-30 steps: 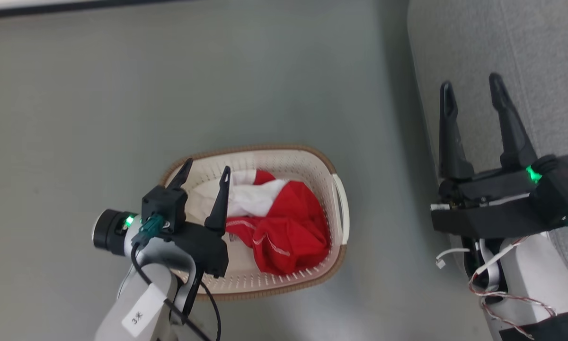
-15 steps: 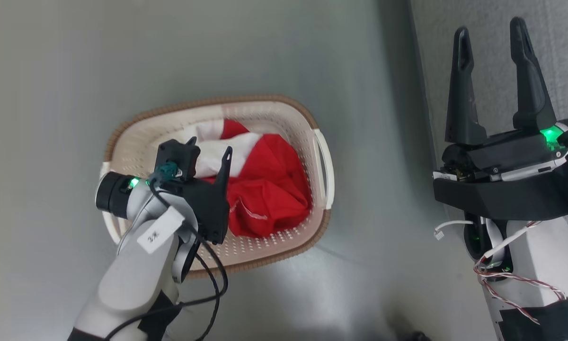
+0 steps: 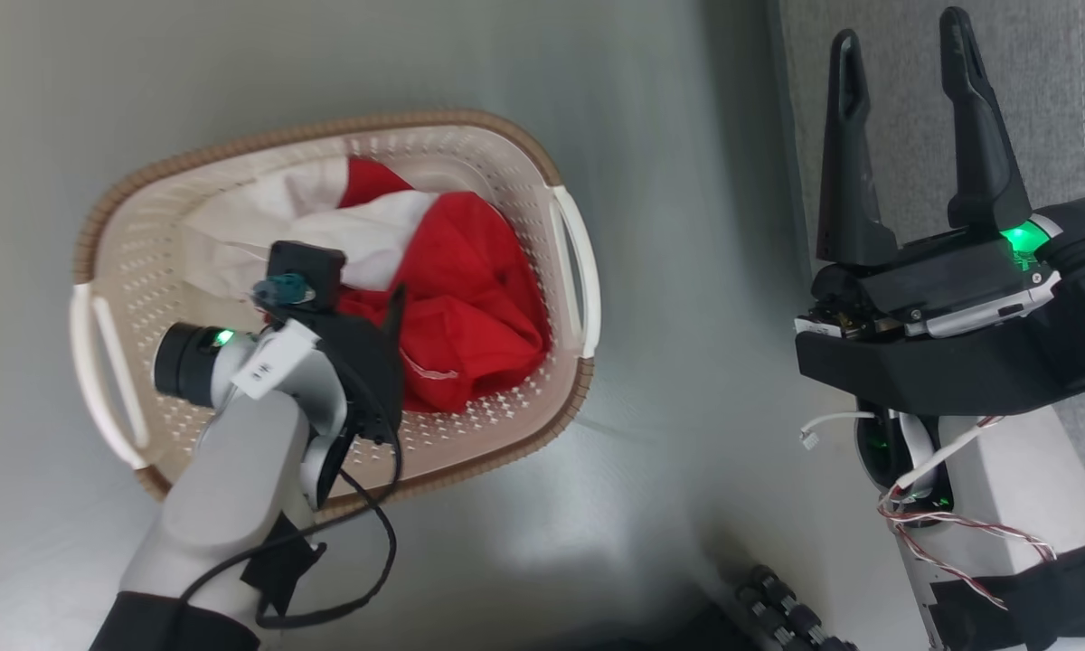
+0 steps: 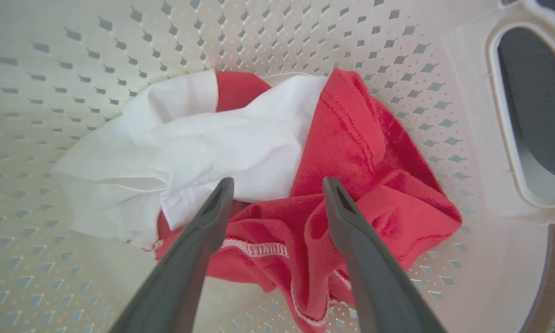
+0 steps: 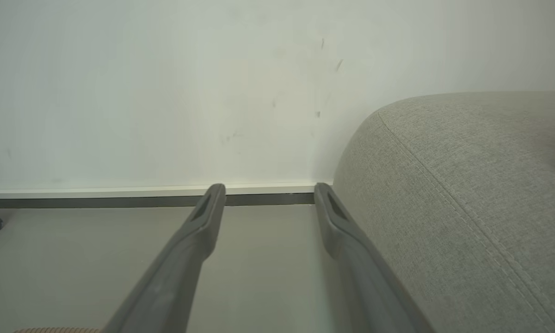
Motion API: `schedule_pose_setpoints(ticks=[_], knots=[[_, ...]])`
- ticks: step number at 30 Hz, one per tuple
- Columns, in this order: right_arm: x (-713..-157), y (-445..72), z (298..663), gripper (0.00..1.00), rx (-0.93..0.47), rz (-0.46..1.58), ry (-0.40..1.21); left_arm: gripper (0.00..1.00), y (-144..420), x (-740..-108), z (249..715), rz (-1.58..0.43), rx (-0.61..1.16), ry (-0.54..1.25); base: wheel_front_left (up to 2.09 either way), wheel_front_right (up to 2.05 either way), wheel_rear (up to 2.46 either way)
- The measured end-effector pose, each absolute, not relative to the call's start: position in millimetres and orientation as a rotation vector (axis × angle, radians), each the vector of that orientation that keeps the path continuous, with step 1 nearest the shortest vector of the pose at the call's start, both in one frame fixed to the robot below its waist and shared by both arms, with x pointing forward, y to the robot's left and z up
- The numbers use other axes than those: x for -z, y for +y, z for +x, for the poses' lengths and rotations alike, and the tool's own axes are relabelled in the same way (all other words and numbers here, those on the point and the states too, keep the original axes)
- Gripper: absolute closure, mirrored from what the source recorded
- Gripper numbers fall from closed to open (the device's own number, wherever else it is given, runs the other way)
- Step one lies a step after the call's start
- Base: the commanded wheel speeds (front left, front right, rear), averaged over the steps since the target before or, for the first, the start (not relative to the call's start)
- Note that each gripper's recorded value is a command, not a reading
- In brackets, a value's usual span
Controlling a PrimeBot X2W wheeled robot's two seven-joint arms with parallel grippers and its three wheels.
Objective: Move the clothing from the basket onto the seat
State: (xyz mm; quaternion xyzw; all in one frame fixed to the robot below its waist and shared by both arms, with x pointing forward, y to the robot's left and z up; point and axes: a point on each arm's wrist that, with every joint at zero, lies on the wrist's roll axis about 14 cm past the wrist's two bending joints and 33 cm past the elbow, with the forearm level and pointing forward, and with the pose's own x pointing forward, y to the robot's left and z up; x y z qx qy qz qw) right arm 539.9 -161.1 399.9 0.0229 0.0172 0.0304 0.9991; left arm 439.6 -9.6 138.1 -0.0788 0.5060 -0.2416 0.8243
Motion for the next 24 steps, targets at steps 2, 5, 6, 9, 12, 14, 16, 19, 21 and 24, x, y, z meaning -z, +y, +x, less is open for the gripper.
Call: schedule_pose_setpoints(ticks=[2, 5, 6, 9, 12, 14, 16, 19, 21, 24], knots=[[-393.8, -162.4, 539.7, 0.00, -0.058, 0.041, 0.046, 0.00, -10.5, -128.2, 432.4, -0.185, 0.507, 1.117, 0.00, 0.00, 0.00], [-387.6, -165.4, 540.1, 0.00, -0.051, 0.032, 0.057, 0.00, -10.8, -114.5, 421.5, -0.193, 0.503, 1.175, 0.00, 0.00, 0.00], [-383.1, -168.2, 538.7, 0.00, -0.044, 0.026, 0.067, 0.00, -10.6, -106.6, 412.0, -0.195, 0.501, 1.217, 0.00, 0.00, 0.00], [-377.7, -171.8, 537.0, 0.00, -0.034, 0.019, 0.080, 0.00, -8.8, -96.7, 398.3, -0.197, 0.491, 1.280, 0.00, 0.00, 0.00], [-374.0, -173.2, 535.8, 0.00, -0.030, 0.016, 0.090, 0.00, -5.1, -90.3, 389.4, -0.196, 0.478, 1.332, 0.00, 0.00, 0.00], [-373.0, -172.6, 535.4, 0.00, -0.031, 0.017, 0.090, 0.00, -4.0, -88.2, 386.1, -0.200, 0.478, 1.358, 0.00, 0.00, 0.00], [-372.5, -172.3, 535.3, 0.00, -0.032, 0.018, 0.091, 0.08, -3.8, -87.7, 386.0, -0.211, 0.469, 1.368, 0.00, 0.00, 0.00], [-371.8, -171.6, 535.9, 0.00, -0.033, 0.019, 0.092, 1.00, -4.1, -87.3, 385.9, -0.221, 0.469, 1.383, 0.00, 0.00, 0.00], [-371.6, -171.1, 536.7, 0.00, -0.034, 0.020, 0.090, 1.00, -4.4, -87.5, 387.0, -0.219, 0.468, 1.385, 0.00, 0.00, 0.00], [-372.6, -170.1, 538.9, 0.00, -0.038, 0.020, 0.084, 1.00, -2.4, -88.0, 387.3, -0.214, 0.464, 1.389, 0.00, 0.00, 0.00]])
